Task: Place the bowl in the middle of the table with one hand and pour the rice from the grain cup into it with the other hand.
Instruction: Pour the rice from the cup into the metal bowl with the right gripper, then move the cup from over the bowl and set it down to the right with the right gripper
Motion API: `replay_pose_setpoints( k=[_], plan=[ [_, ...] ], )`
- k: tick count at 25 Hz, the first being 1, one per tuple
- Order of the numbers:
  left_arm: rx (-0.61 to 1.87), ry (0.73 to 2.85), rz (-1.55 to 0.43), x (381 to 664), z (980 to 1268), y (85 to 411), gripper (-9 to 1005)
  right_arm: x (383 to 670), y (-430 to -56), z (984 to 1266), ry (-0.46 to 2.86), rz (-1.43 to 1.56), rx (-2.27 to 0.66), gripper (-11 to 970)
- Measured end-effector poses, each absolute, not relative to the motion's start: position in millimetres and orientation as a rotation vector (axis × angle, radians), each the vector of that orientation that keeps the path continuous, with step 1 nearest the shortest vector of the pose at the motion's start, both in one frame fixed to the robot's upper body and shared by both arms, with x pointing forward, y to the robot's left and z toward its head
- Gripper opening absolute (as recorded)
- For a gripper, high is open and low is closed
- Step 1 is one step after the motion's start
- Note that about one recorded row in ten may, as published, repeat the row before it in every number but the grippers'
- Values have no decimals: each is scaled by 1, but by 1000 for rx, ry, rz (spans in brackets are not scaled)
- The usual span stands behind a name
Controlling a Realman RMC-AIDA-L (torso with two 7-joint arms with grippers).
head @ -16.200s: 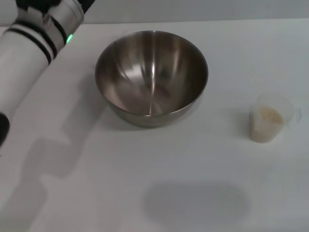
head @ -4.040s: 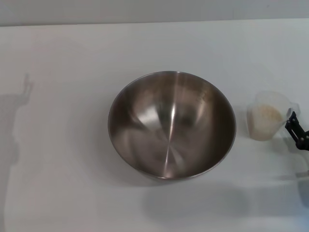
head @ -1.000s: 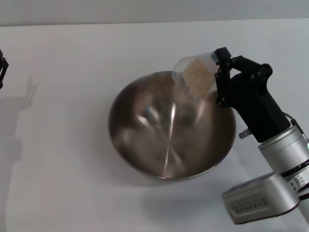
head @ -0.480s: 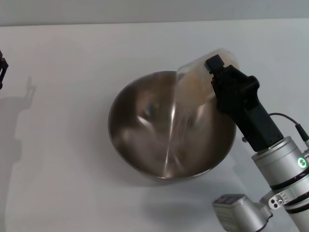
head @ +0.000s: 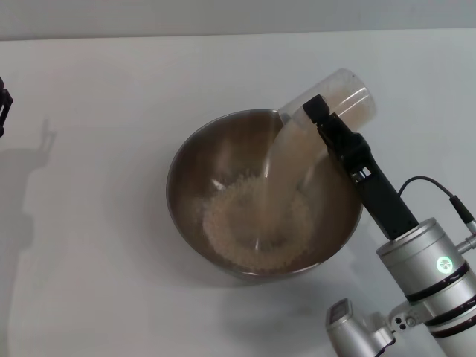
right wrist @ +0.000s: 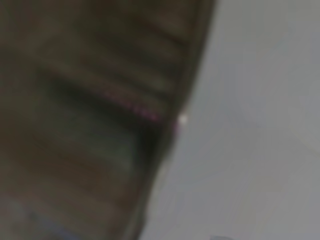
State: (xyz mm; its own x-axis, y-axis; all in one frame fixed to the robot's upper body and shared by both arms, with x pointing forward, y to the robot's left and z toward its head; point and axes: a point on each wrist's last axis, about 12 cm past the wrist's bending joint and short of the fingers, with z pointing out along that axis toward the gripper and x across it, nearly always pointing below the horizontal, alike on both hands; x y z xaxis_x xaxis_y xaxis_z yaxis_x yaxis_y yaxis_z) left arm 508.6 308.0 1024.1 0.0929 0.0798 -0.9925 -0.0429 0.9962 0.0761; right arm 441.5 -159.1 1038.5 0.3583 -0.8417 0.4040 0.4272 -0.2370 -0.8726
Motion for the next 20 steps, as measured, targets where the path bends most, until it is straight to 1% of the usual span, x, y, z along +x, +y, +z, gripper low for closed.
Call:
replay_pose_setpoints(
  k=[6,20],
  plan=[
    [28,1477,93,508,1024,309,827,439,-157,1037,324,-1331,-1392,16],
    [4,1481,72,507,1023,309,827,437,-150,1032,150,-1414,-1492,19]
  ],
)
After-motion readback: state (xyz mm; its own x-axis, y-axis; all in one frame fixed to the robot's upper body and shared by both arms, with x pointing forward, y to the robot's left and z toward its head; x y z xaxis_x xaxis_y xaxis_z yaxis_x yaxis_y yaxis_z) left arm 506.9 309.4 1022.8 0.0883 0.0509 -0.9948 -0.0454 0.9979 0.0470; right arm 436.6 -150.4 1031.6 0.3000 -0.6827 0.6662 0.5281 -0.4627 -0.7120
